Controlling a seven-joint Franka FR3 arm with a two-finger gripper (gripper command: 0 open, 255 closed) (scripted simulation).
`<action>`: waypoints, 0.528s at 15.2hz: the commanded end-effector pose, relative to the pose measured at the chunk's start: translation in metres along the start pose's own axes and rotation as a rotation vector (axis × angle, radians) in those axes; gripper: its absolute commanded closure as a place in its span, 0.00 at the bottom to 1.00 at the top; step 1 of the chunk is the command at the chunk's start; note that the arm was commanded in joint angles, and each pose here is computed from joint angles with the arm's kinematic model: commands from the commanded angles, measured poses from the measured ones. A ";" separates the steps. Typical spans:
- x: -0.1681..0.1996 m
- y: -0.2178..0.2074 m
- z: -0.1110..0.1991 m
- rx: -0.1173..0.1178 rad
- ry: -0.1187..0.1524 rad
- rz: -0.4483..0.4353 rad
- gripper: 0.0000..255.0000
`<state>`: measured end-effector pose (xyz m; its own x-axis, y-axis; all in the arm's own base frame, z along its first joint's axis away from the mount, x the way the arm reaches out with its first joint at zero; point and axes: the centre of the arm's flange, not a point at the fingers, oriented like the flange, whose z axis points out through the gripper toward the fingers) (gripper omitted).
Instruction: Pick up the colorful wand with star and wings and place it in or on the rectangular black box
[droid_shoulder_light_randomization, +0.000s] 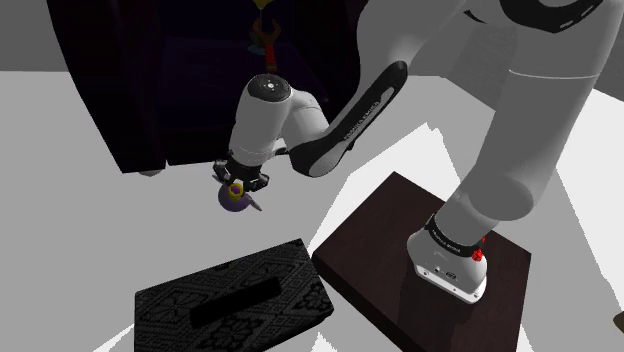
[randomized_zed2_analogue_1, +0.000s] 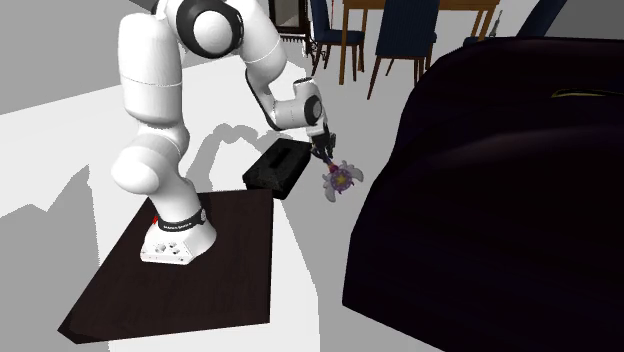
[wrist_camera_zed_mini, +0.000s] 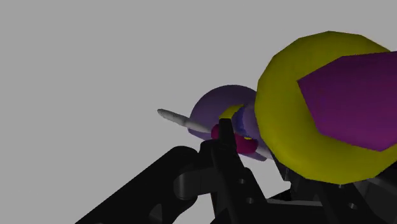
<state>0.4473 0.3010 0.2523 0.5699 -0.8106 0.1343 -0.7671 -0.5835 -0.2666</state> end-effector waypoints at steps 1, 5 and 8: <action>0.001 -0.003 -0.010 0.000 0.000 0.000 1.00; 0.004 -0.008 -0.028 0.000 0.000 0.000 1.00; -0.034 0.001 -0.038 0.000 0.000 0.000 1.00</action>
<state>0.4256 0.3206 0.2826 0.5709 -0.8100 0.1339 -0.7667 -0.5843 -0.2661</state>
